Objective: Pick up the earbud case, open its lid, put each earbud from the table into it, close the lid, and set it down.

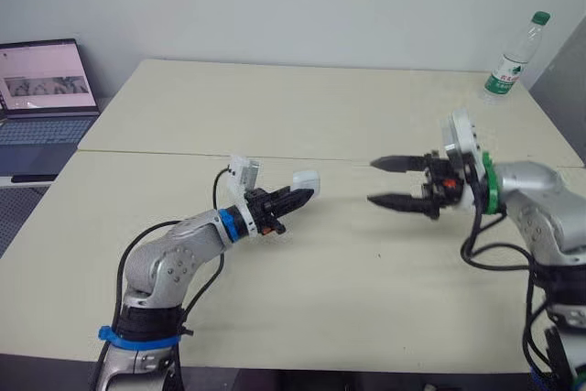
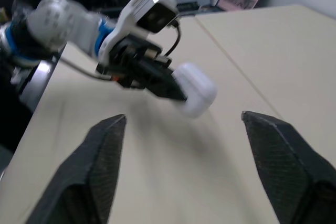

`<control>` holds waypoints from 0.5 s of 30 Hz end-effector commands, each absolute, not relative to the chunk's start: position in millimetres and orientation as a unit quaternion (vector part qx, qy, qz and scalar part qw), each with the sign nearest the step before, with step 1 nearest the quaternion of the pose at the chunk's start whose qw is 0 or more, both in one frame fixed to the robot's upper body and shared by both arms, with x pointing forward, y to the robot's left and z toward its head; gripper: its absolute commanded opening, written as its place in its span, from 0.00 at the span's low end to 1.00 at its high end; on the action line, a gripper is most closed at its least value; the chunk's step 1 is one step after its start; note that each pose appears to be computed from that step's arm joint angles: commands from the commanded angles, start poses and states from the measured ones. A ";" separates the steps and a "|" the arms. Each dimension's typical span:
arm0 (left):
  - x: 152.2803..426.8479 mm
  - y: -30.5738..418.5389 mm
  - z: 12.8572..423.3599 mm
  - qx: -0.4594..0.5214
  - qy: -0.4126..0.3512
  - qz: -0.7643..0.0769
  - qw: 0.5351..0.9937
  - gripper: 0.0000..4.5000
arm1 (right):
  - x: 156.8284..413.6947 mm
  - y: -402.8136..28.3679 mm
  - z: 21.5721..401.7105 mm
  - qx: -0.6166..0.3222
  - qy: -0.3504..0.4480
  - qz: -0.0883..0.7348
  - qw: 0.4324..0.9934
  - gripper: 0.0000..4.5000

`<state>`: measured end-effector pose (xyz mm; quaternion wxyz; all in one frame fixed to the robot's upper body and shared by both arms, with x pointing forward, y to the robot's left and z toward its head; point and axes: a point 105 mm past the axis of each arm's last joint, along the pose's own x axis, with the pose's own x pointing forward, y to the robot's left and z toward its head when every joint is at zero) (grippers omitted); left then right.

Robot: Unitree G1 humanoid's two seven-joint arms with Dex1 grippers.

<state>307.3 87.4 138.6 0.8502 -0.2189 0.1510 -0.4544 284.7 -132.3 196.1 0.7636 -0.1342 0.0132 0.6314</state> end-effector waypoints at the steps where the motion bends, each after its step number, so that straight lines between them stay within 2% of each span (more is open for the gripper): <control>1: 299.6 69.8 135.5 -0.266 0.194 -0.477 0.815 0.18 | 279.3 -144.0 192.1 -0.179 -0.003 0.635 0.751 0.99; 6: 313.1 58.8 104.8 -0.341 0.267 -0.417 0.799 0.18 | 289.6 -153.1 183.0 -0.193 -0.013 0.601 0.775 0.99; 11: 314.0 66.1 88.4 -0.357 0.311 -0.387 0.791 0.18 | 294.4 -149.9 187.5 -0.175 -0.021 0.591 0.787 0.99; 13: 313.6 71.7 82.8 -0.352 0.324 -0.375 0.794 0.34 | 297.3 -148.4 188.0 -0.178 -0.026 0.588 0.789 1.00; 15: 313.6 78.4 80.9 -0.350 0.329 -0.365 0.797 0.45 | 300.7 -146.6 188.8 -0.177 -0.030 0.585 0.791 1.00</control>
